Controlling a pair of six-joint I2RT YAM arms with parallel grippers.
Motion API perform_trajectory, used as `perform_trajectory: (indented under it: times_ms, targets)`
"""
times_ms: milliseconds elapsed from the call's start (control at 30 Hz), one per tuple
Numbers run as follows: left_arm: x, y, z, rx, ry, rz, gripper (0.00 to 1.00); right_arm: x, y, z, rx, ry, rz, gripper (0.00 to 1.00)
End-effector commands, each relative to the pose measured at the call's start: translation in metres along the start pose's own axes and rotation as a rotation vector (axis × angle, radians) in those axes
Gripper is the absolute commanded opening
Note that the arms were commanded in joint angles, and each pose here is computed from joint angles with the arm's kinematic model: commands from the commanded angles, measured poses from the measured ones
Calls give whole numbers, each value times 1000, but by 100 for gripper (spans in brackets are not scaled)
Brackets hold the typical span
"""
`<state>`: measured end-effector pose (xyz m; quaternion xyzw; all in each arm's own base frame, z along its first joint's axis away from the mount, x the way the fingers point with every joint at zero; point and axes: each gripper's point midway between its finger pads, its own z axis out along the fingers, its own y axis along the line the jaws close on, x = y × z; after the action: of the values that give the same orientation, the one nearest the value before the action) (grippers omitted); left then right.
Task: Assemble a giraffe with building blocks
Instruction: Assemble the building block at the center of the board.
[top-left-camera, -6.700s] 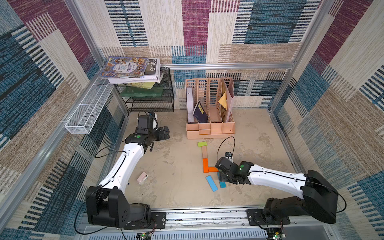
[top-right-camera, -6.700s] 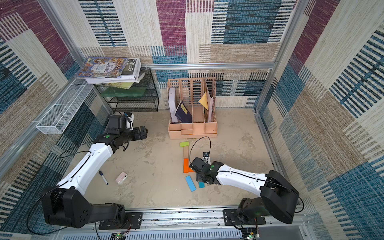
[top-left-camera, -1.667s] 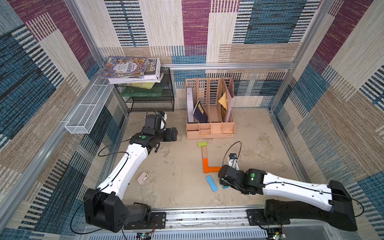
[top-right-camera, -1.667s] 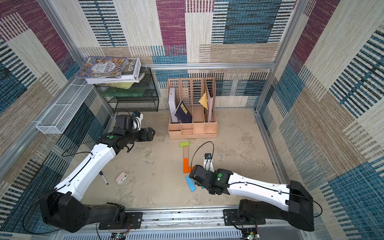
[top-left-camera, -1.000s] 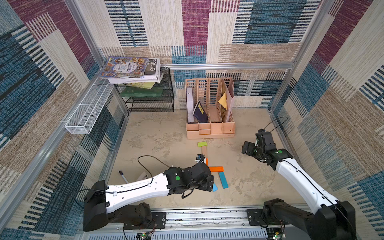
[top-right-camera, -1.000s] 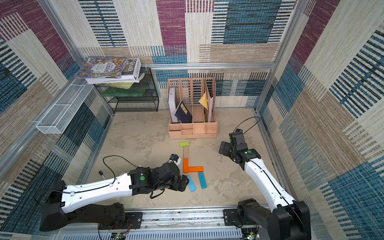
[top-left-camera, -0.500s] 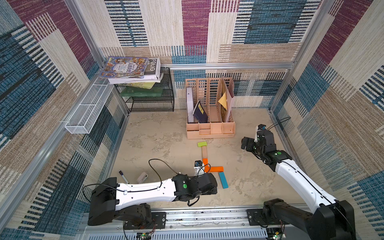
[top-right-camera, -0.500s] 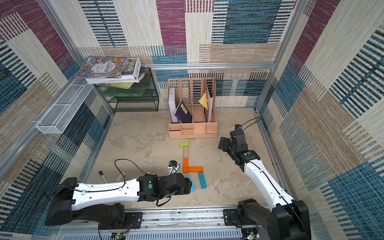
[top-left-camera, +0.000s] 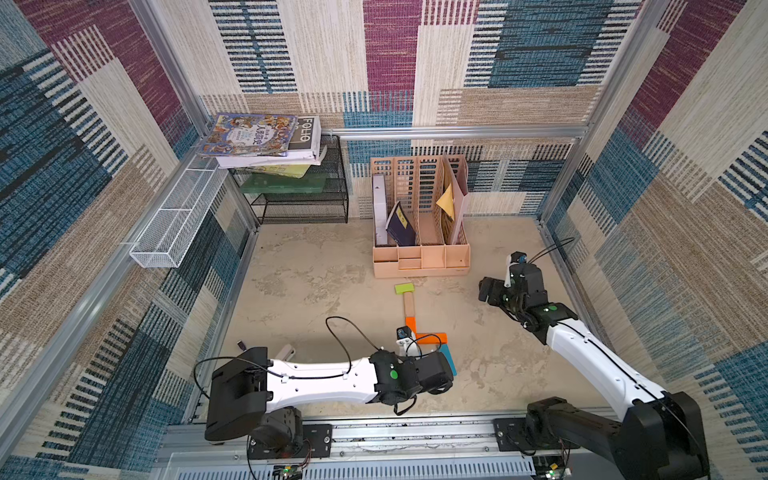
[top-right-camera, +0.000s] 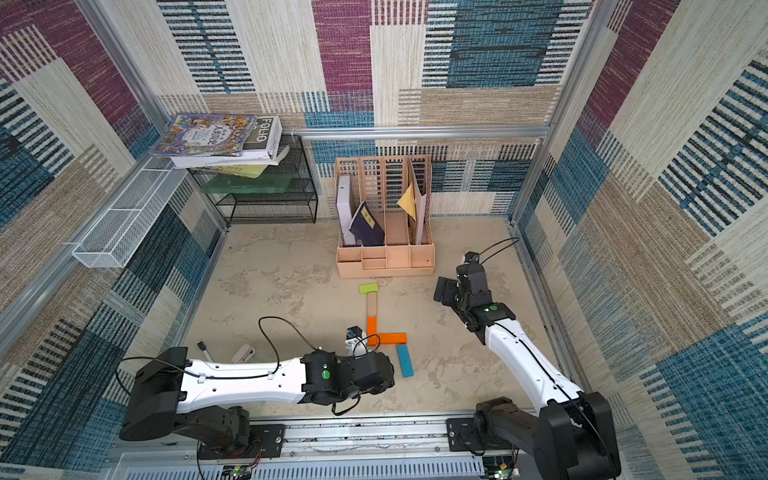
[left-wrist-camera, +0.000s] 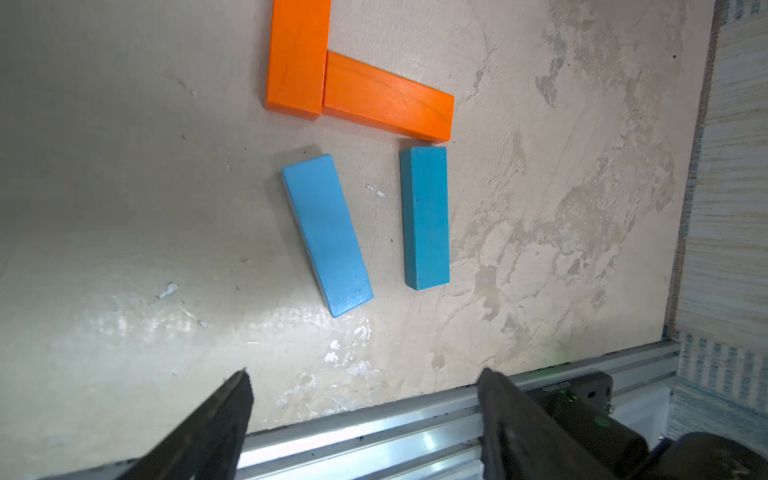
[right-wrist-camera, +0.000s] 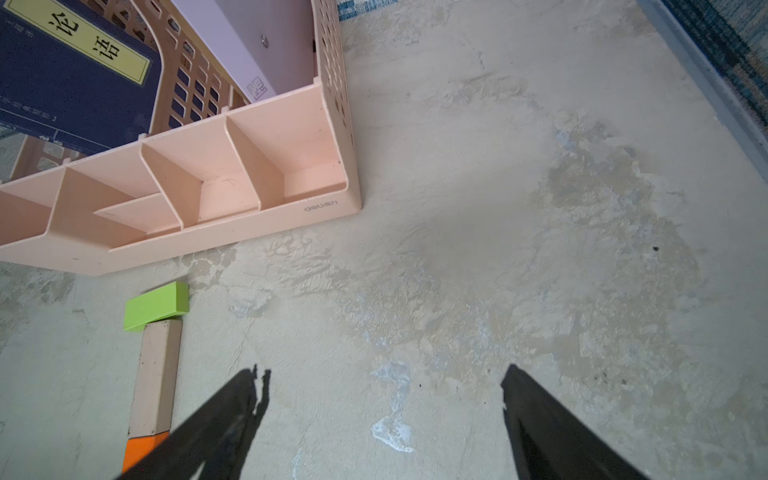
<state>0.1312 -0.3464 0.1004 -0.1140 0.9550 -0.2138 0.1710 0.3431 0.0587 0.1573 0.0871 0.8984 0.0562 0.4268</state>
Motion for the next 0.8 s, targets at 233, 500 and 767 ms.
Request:
perform_trajectory:
  times_ms: [233, 500, 767]
  targets:
    - [22, 15, 4, -261, 65, -261, 72, -7, 2, -5, -28, -26, 13, 95]
    - [14, 24, 26, -313, 71, -279, 76, -8, 2, -8, -47, -30, 27, 95]
    - [14, 18, 52, -325, 126, -280, 76, -6, 1, -7, -50, -24, 33, 95]
